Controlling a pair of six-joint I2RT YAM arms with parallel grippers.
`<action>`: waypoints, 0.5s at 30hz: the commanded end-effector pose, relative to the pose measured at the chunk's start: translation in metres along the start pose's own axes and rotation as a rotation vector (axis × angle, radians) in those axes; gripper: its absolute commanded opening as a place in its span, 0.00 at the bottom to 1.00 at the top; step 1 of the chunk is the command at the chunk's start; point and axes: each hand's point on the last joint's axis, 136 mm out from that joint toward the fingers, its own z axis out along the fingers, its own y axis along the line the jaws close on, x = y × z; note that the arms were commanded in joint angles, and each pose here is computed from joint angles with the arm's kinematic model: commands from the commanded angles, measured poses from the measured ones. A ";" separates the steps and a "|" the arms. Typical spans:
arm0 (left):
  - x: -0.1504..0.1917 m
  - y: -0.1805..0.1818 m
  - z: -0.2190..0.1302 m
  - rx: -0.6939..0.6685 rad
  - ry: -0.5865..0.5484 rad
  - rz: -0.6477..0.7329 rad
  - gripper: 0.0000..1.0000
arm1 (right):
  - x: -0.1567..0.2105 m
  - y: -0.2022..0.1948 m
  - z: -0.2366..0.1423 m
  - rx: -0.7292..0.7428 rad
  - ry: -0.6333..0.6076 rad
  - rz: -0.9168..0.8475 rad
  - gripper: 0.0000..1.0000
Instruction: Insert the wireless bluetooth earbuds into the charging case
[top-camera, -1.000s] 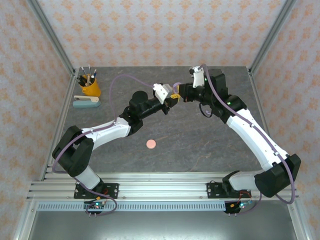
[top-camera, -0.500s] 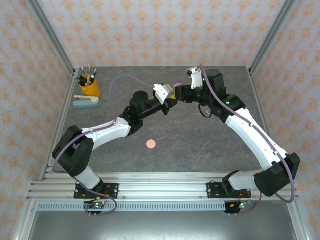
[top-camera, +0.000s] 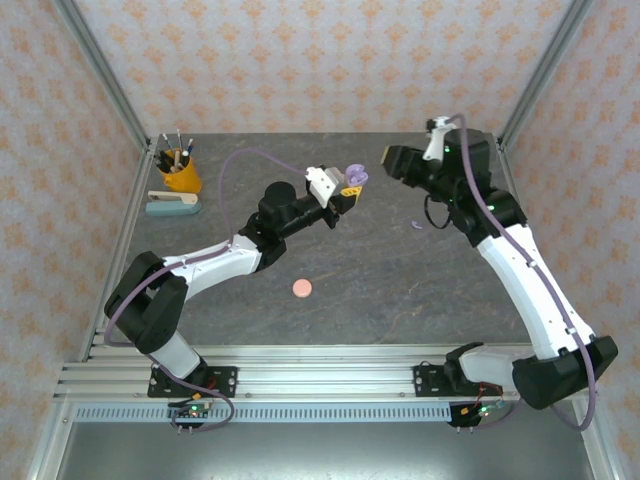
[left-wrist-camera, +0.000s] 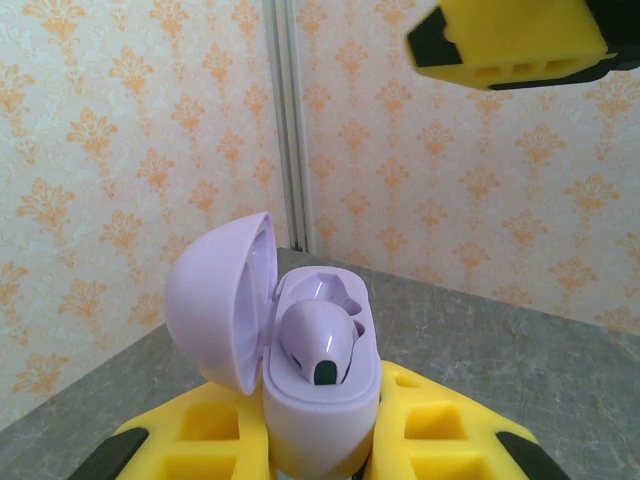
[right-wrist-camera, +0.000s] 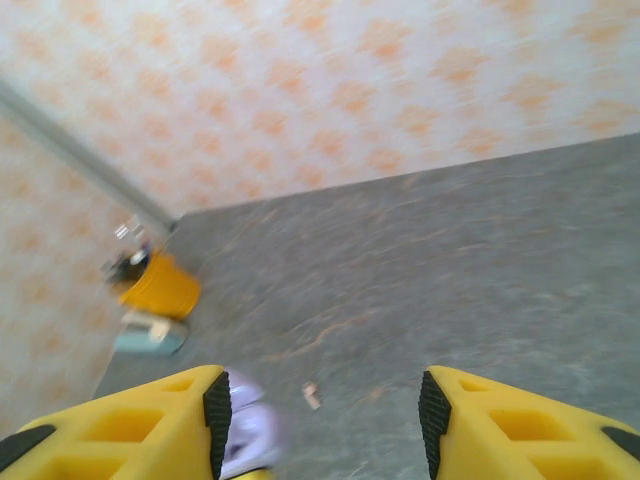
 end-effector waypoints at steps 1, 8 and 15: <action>-0.025 0.001 -0.007 -0.027 -0.078 0.045 0.00 | 0.017 -0.064 0.001 0.263 0.023 0.149 0.56; -0.027 0.001 -0.012 -0.034 -0.082 0.048 0.00 | 0.086 -0.164 0.046 0.553 0.223 0.291 0.56; -0.028 0.000 -0.013 -0.031 -0.079 0.045 0.00 | 0.140 -0.220 0.104 0.651 0.403 0.319 0.55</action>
